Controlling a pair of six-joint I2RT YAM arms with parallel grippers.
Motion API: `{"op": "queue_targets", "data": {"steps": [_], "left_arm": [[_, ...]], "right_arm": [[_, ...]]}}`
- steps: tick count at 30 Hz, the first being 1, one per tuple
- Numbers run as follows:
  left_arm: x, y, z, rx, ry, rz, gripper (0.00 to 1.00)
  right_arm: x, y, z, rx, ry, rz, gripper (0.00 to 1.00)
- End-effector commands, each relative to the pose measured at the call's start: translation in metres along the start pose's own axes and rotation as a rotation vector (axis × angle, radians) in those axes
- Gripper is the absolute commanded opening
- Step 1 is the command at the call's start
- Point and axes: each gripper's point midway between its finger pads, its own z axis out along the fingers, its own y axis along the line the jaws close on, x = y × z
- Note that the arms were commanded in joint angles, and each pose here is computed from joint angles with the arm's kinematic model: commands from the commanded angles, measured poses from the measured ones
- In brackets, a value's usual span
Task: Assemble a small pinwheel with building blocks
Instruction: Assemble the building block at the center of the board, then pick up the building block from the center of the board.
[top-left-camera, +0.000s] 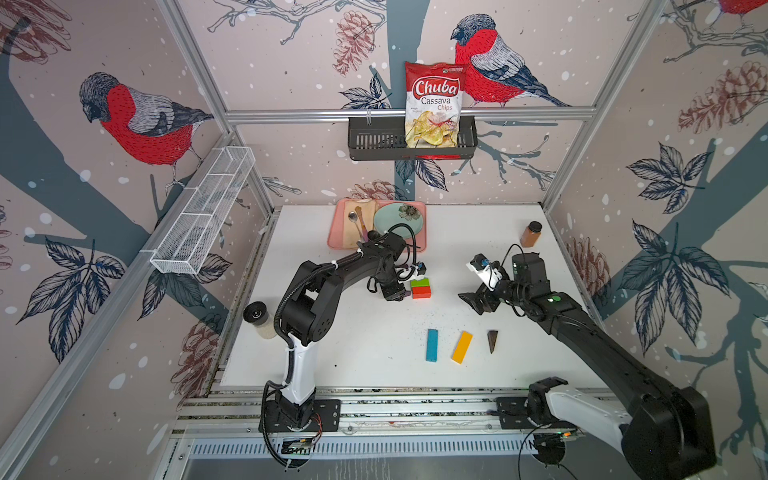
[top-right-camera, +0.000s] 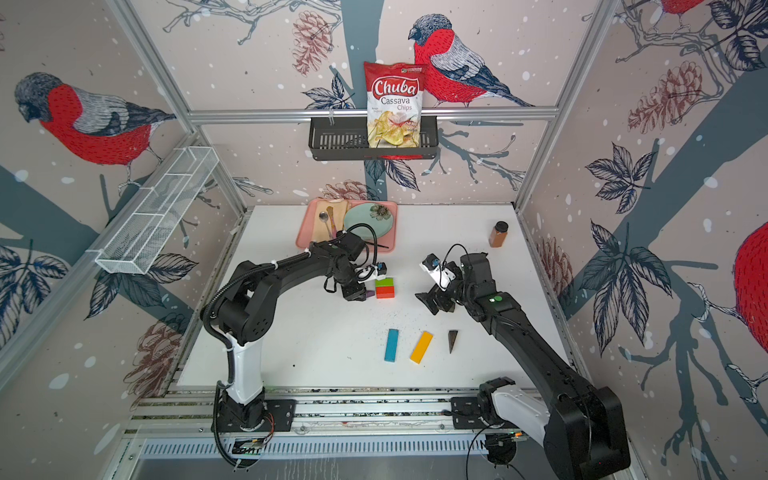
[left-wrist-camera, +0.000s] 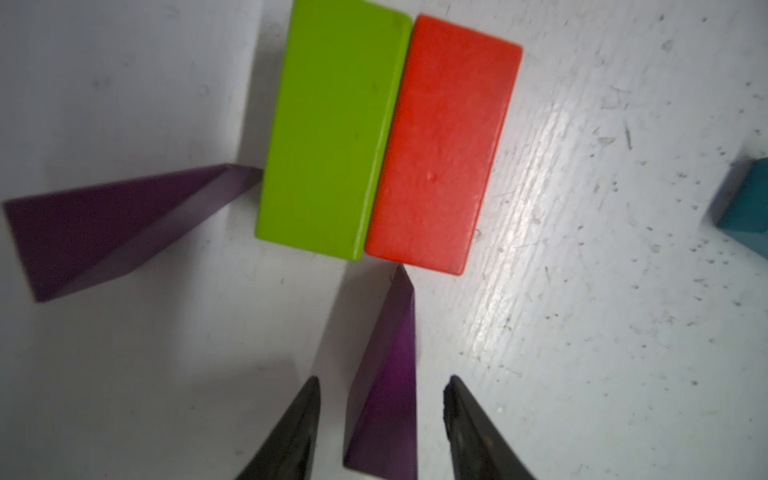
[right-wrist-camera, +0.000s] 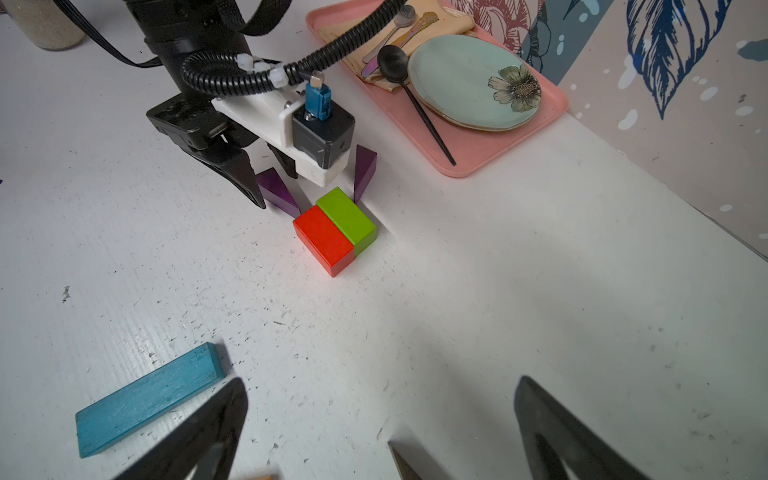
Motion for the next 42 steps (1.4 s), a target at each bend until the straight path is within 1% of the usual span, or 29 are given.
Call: {"op": "queue_targets", "data": {"steps": [1,5,9,11,13,14,15,17,19,22,24,25,26,27,28,30,32,34,36,39,42], "left_arm": [[-0.009,0.001,-0.009,-0.006,-0.046,0.009,0.52],[-0.013,0.005,-0.025,-0.023,-0.083,0.001,0.54],[-0.021,0.006,-0.055,-0.059,-0.161,-0.010,0.57],[-0.024,0.004,-0.072,-0.078,-0.195,-0.009,0.58],[-0.029,-0.001,-0.092,-0.100,-0.235,0.006,0.61],[-0.032,-0.004,-0.101,-0.110,-0.261,0.013,0.67],[-0.034,-0.007,-0.111,-0.120,-0.288,0.025,0.96],[-0.039,-0.016,-0.128,-0.133,-0.349,0.055,0.97],[-0.044,-0.027,-0.146,-0.142,-0.422,0.097,0.97],[-0.051,-0.046,-0.166,-0.146,-0.539,0.168,0.97],[-0.053,-0.056,-0.174,-0.153,-0.624,0.197,0.97],[-0.053,-0.059,-0.172,-0.150,-0.664,0.166,0.97],[-0.055,-0.057,-0.171,-0.151,-0.707,0.103,0.97],[-0.050,-0.055,-0.161,-0.144,-0.717,0.040,0.97],[-0.048,-0.055,-0.153,-0.121,-0.716,0.008,0.97],[-0.043,-0.078,-0.143,-0.009,-0.689,0.142,0.98],[-0.042,-0.084,-0.144,-0.035,-0.701,0.173,0.98],[-0.039,-0.089,-0.150,-0.089,-0.747,0.241,0.98],[-0.034,-0.095,-0.147,-0.102,-0.765,0.284,0.98],[-0.027,-0.094,-0.136,-0.084,-0.721,0.267,0.98],[-0.028,-0.086,-0.132,-0.084,-0.680,0.219,0.98]], "right_arm": [[-0.003,-0.005,-0.004,0.013,-0.011,-0.004,0.99],[-0.003,-0.018,-0.013,0.048,-0.011,0.004,1.00],[0.000,-0.038,-0.025,0.125,0.018,-0.034,0.99],[0.007,-0.043,-0.029,0.140,0.051,-0.119,1.00],[0.026,-0.036,-0.030,0.107,0.108,-0.302,0.99],[0.037,-0.035,-0.030,0.098,0.148,-0.390,0.99],[0.048,-0.038,-0.031,0.102,0.194,-0.455,0.99],[0.057,-0.047,-0.037,0.075,0.226,-0.513,0.97],[0.064,-0.048,-0.045,0.010,0.235,-0.591,0.94],[0.072,-0.055,-0.049,-0.025,0.288,-0.668,0.91],[0.075,-0.056,-0.047,-0.036,0.300,-0.719,0.90],[0.081,-0.052,-0.044,-0.064,0.319,-0.761,0.89],[0.090,-0.048,-0.040,-0.096,0.358,-0.813,0.86],[0.101,-0.045,-0.036,-0.120,0.405,-0.882,0.82],[0.107,-0.043,-0.032,-0.135,0.422,-0.940,0.80],[0.112,-0.040,-0.025,-0.142,0.402,-0.990,0.79],[0.114,-0.036,-0.022,-0.172,0.396,-1.002,0.76],[0.110,-0.028,-0.019,-0.205,0.384,-1.021,0.75],[0.105,-0.023,-0.015,-0.231,0.377,-1.032,0.75],[0.108,-0.018,-0.006,-0.263,0.387,-1.041,0.73],[0.115,-0.019,0.000,-0.295,0.413,-1.007,0.72]]}}
